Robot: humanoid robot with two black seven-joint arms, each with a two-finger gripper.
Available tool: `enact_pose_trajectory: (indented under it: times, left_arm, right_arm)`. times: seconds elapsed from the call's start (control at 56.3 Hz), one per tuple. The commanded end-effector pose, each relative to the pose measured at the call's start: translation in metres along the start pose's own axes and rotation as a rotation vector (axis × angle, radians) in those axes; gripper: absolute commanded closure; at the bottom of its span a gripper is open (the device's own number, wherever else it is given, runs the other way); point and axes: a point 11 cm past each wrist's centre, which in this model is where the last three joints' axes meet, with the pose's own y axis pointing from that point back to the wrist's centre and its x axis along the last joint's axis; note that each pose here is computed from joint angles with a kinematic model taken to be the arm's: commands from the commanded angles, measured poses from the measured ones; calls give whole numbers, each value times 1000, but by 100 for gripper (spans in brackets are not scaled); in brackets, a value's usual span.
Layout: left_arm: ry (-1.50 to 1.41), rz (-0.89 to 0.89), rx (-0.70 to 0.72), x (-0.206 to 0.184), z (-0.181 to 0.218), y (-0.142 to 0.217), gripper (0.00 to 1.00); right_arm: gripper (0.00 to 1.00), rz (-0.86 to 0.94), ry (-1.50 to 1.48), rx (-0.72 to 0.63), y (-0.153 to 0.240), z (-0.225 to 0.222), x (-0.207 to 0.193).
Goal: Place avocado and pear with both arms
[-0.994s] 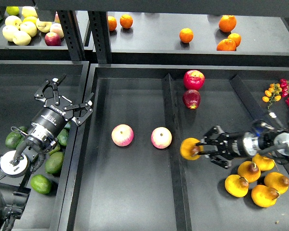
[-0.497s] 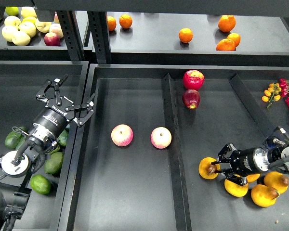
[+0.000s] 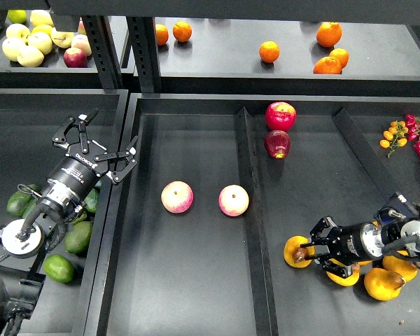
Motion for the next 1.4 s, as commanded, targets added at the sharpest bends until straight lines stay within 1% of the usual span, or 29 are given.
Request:
enact_pose_trajectory:
  times: [0.0,0.018,0.053,0.107,0.231,0.32,0.444,0.515,0.533,0.675,0.728,0.799,0.852,0.994,1.154,1.261,1.385]
  left_arm:
    - [0,0,1,0,0,0,1]
    - [0,0,1,0,0,0,1]
    - [0,0,1,0,0,0,1]
    - [0,0,1,0,0,0,1]
    - [0,0,1,0,0,0,1]
    - [0,0,3,0,-1,0,1]
    - [0,0,6,0,-1,0,1]
    - [0,0,8,0,-1,0,0]
    - [0,0,8,0,-1,0,1]
    - [0,0,9,0,-2,0,1]
    - [0,1,8,0,-1,0,1]
    - [-2,-4,5,-1,-1,0,1]
    - [-3,-7,6,-2,0,0,1]
    - [-4,-7,11,-3,-2,0,1]
    - [-4,-10,19,-3,-4,-2,1]
    - [-3,-7,26,-3,-6,-4,1]
    - [-6,-9,34,-4,-6,-9,0]
  right_arm:
    - [64,-9,-2,2,0,0,-2]
    - [58,-11,1,2,-1,0,-3]
    - [49,-16,4,8,-1,-2,-5]
    - [43,-22,5,27,2,-9,-6]
    - [19,-44,12,84,12,-27,-11]
    - [10,-42,10,123,24,-36,-6]
    - [2,-38,5,159,38,-42,-1]
    - [1,-34,-12,198,46,-49,3]
    - [1,-35,-29,241,53,-58,6]
    - [1,-44,-98,393,75,-89,12]
    - [1,-55,-152,504,91,-114,17]
    - [1,-71,-206,592,100,-134,18]
    - [1,-66,-252,636,106,-140,25]
    - [1,-56,-325,677,111,-137,38]
    - [1,-121,-434,733,106,-126,40]
    - [1,-200,-499,766,96,-123,31]
    - [1,-271,-533,747,70,-119,10]
